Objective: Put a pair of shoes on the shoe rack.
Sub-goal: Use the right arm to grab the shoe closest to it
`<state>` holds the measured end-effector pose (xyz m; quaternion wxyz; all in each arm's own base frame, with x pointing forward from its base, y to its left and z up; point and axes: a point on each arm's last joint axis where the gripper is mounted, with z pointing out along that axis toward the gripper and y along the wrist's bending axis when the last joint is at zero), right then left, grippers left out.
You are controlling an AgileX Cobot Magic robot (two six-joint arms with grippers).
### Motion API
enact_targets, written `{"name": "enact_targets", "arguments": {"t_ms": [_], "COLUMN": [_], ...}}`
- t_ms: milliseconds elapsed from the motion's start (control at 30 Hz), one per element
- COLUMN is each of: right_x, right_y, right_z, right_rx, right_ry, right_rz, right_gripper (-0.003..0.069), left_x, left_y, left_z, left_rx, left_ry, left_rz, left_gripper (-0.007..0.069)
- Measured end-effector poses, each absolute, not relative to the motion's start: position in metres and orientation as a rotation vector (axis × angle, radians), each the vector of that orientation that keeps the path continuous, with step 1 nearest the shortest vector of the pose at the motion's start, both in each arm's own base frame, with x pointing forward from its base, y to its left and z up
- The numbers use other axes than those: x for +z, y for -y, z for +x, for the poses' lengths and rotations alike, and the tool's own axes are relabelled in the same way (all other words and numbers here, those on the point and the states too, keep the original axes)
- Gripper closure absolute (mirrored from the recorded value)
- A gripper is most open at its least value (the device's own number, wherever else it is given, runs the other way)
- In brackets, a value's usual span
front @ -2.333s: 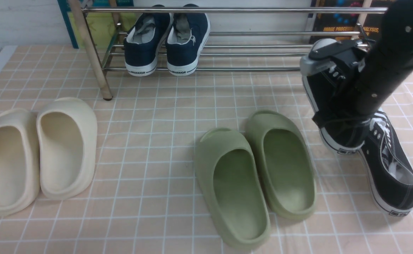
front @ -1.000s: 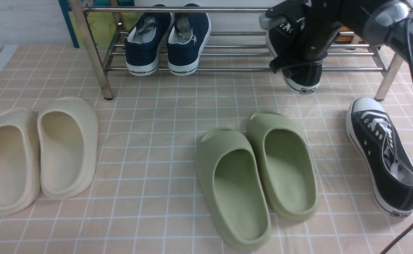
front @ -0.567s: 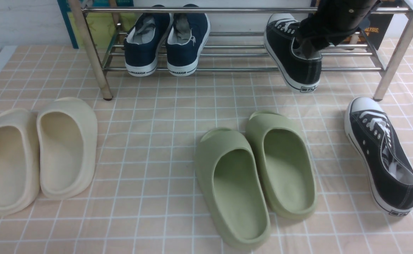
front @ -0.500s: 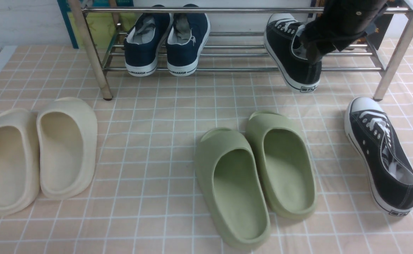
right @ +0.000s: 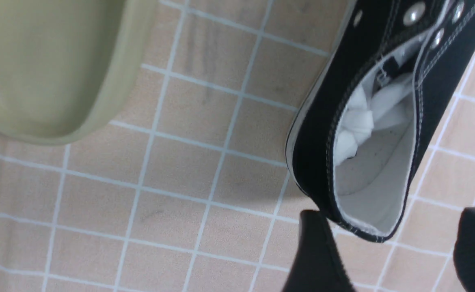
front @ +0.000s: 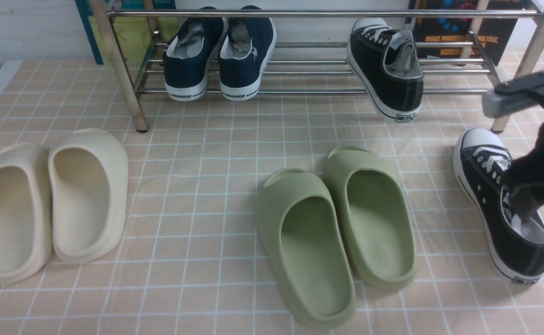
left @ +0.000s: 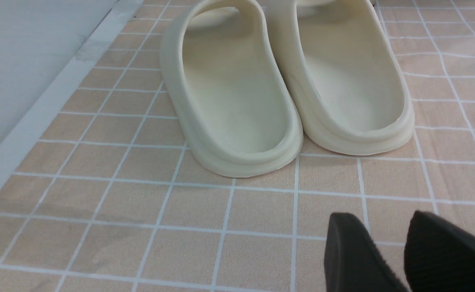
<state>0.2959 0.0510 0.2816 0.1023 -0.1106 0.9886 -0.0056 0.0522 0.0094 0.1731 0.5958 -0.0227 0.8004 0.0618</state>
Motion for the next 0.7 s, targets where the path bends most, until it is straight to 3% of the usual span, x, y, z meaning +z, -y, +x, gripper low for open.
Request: {"name": "enact_targets", "arguments": {"t_ms": [233, 400, 500, 533, 700], "right_x": [0.224, 0.204, 0.196, 0.193, 0.195], "right_y": [-0.05, -0.051, -0.051, -0.051, -0.051], "right_z": [0.292, 0.3, 0.304, 0.305, 0.306], "right_rx": [0.023, 0.008, 0.008, 0.007, 0.003], "right_ry": [-2.908, -2.908, -2.915, -2.921, -2.916], "right_rz": [-0.287, -0.285, -0.286, -0.287, -0.29], "right_gripper": [0.0216, 0.0235, 0.0305, 0.0395, 0.0625], "left_x": [0.173, 0.173, 0.173, 0.173, 0.173], "left_y": [-0.009, -0.009, -0.009, -0.009, -0.009], "left_z": [0.052, 0.052, 0.052, 0.052, 0.052], "left_rx": [0.144, 0.144, 0.144, 0.144, 0.144], "left_ry": [-1.859, -1.859, -1.859, -1.859, -1.859], "left_rz": [-0.053, -0.053, -0.053, -0.053, -0.053], "left_gripper": [0.0389, 0.0389, 0.0389, 0.0389, 0.0389]}}
